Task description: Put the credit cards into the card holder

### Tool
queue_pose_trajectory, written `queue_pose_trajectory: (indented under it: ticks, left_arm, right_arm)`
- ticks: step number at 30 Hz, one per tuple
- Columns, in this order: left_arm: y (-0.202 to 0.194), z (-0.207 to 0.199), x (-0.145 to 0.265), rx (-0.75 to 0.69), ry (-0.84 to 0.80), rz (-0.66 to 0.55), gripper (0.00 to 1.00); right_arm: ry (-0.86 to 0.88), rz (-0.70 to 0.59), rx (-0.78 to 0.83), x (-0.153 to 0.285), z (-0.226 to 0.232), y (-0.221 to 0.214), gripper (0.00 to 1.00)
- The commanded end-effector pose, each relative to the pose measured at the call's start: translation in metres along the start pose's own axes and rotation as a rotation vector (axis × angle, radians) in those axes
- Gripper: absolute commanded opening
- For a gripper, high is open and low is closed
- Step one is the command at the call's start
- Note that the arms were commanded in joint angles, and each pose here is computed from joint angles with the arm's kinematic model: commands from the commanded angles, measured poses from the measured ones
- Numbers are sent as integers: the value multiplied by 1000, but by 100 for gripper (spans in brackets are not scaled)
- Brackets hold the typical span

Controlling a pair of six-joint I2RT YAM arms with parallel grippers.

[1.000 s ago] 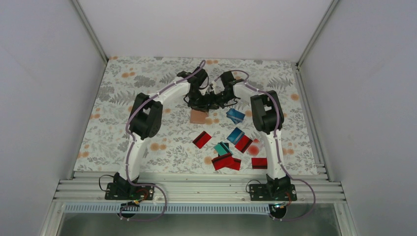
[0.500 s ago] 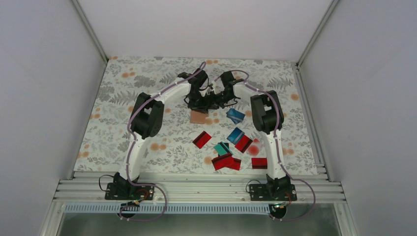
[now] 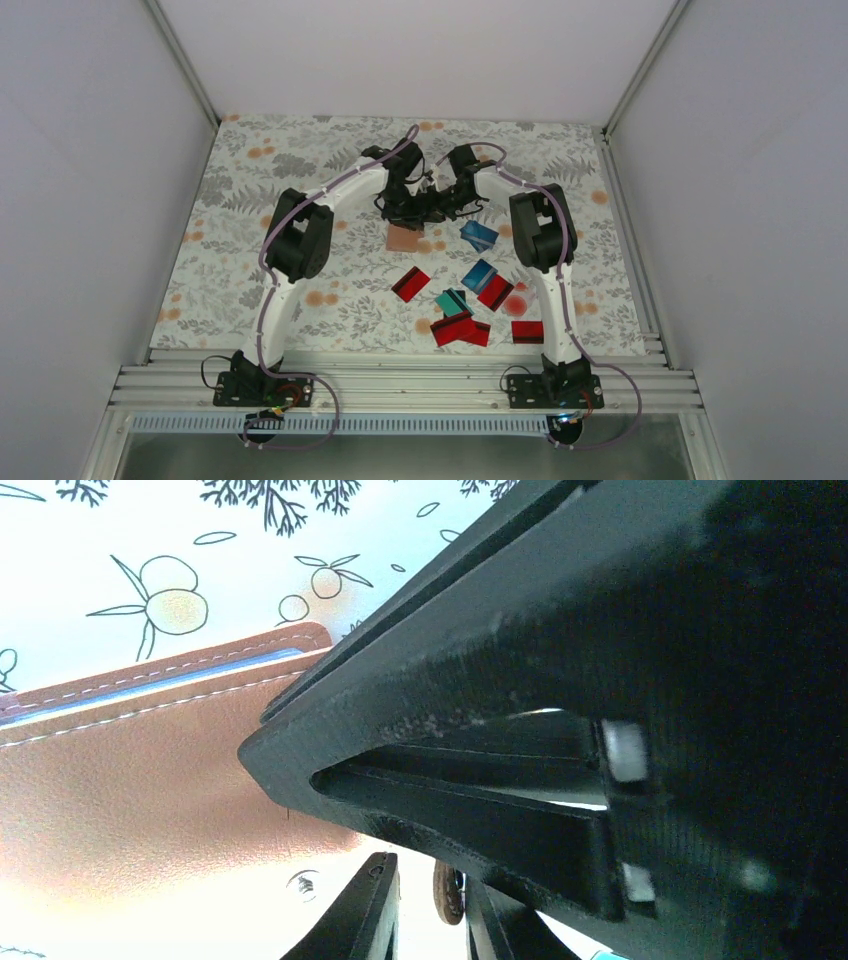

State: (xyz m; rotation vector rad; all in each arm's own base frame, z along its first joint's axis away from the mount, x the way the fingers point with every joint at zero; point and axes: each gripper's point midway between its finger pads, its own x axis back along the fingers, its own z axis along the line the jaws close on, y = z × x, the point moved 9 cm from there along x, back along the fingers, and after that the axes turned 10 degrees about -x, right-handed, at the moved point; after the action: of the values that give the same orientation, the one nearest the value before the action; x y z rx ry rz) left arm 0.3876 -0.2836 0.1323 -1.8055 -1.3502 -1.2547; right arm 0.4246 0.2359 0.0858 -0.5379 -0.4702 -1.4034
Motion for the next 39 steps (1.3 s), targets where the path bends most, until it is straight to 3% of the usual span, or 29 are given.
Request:
queue_pose_trajectory:
  ticks: [1,12,19,39]
  left_arm:
    - [25,-14,13,-55,-34,-144,16]
    - [27,-17,18,-55,-41,-153,11]
    - [26,-16,18,-52,-33,-153,3]
    - [16,6,14,-36,85,-127,2]
  right_arm:
    - [-105,71,-85,-23,-29,-14,4]
    - [-105,72,-87,-23,-30,-14,4]
    - [-106,74,-89,-23,-31,-14,4]
    - [-113,80,-99,-26,-34,-15,4]
